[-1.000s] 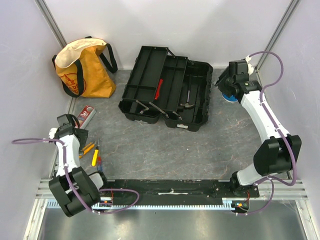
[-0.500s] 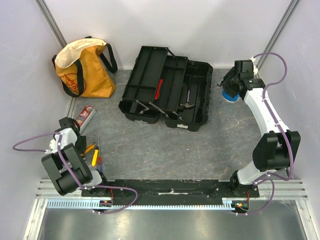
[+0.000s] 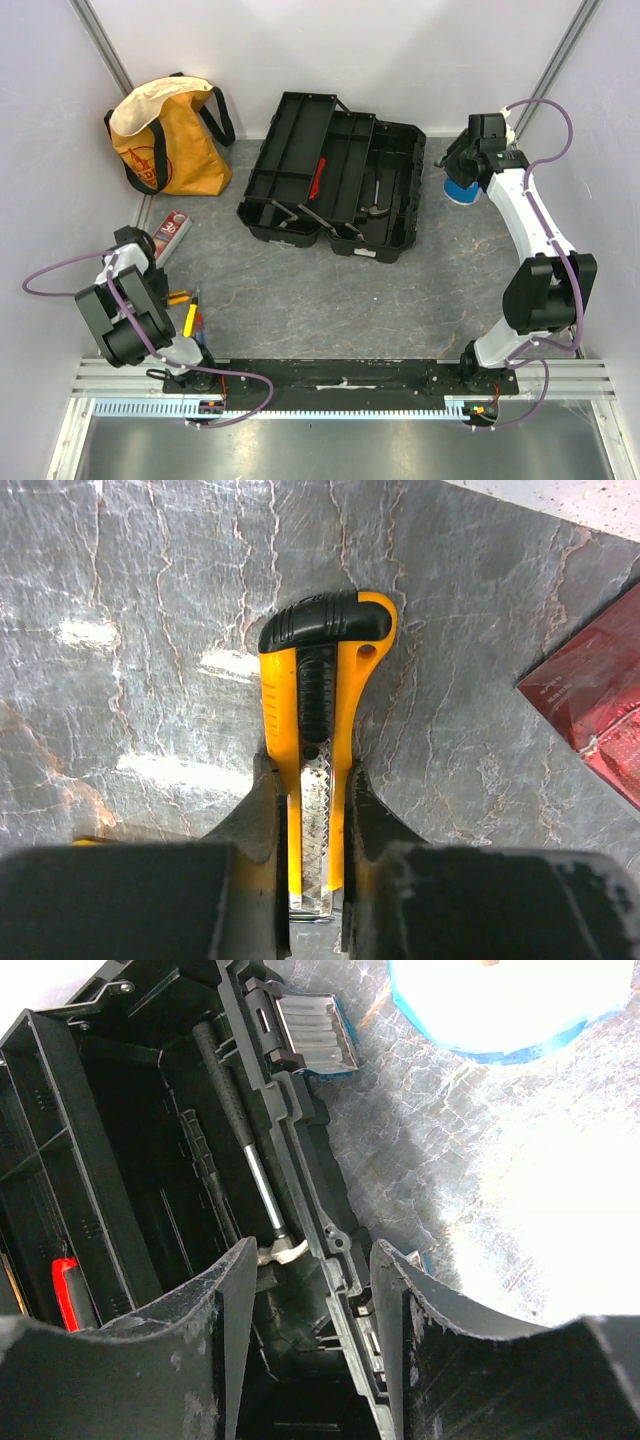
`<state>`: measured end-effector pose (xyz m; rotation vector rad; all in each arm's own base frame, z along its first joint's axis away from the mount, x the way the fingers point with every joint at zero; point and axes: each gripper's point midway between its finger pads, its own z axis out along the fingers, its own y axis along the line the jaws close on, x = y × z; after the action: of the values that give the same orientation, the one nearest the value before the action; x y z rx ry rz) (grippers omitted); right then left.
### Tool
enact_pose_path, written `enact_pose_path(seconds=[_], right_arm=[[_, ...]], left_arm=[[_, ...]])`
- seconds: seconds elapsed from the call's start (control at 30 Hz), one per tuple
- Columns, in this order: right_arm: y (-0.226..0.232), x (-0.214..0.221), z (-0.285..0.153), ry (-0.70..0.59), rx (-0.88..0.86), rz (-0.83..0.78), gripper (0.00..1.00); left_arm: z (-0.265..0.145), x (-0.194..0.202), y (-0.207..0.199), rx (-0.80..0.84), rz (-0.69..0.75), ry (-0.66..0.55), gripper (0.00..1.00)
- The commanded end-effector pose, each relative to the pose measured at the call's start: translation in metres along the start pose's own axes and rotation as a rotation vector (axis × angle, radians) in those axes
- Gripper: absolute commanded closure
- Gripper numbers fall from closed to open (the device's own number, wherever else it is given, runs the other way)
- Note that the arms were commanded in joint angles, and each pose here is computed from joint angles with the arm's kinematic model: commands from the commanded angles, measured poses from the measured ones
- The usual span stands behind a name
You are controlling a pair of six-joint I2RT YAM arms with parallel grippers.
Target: Pack the tool kit
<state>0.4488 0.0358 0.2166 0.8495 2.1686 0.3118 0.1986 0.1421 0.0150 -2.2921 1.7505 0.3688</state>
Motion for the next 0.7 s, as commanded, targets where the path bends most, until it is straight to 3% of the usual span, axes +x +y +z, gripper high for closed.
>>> enact_pose_path(seconds=[0.0,0.1,0.2,0.4,0.5,0.67], right_arm=[[0.01,-0.019,-0.005,-0.043,-0.014,0.005,0.44],[0.011,-0.023,-0.005,-0.054,-0.014,0.005,0.45],[0.012,-0.025,-0.004,-0.058,-0.012,0.005,0.44],[0.009,-0.024,-0.004,-0.054,-0.006,0.001,0.44],[0.008,-0.022,-0.005,-0.051,-0.003,0.0,0.44],[0.006,-0.021,-0.009,-0.056,-0.004,-0.002,0.44]], left_arm=[[-0.002,-0.006,-0.004,0.009,-0.01,-0.015,0.98],[-0.017,-0.005,-0.014,0.085,0.015,0.01,0.98],[-0.045,-0.004,-0.039,0.264,0.103,0.036,0.98],[-0.116,-0.022,-0.075,0.548,0.201,-0.109,0.98],[-0.169,-0.011,-0.103,0.709,0.342,-0.162,0.98],[-0.266,0.051,-0.148,1.037,0.698,-0.153,0.98]])
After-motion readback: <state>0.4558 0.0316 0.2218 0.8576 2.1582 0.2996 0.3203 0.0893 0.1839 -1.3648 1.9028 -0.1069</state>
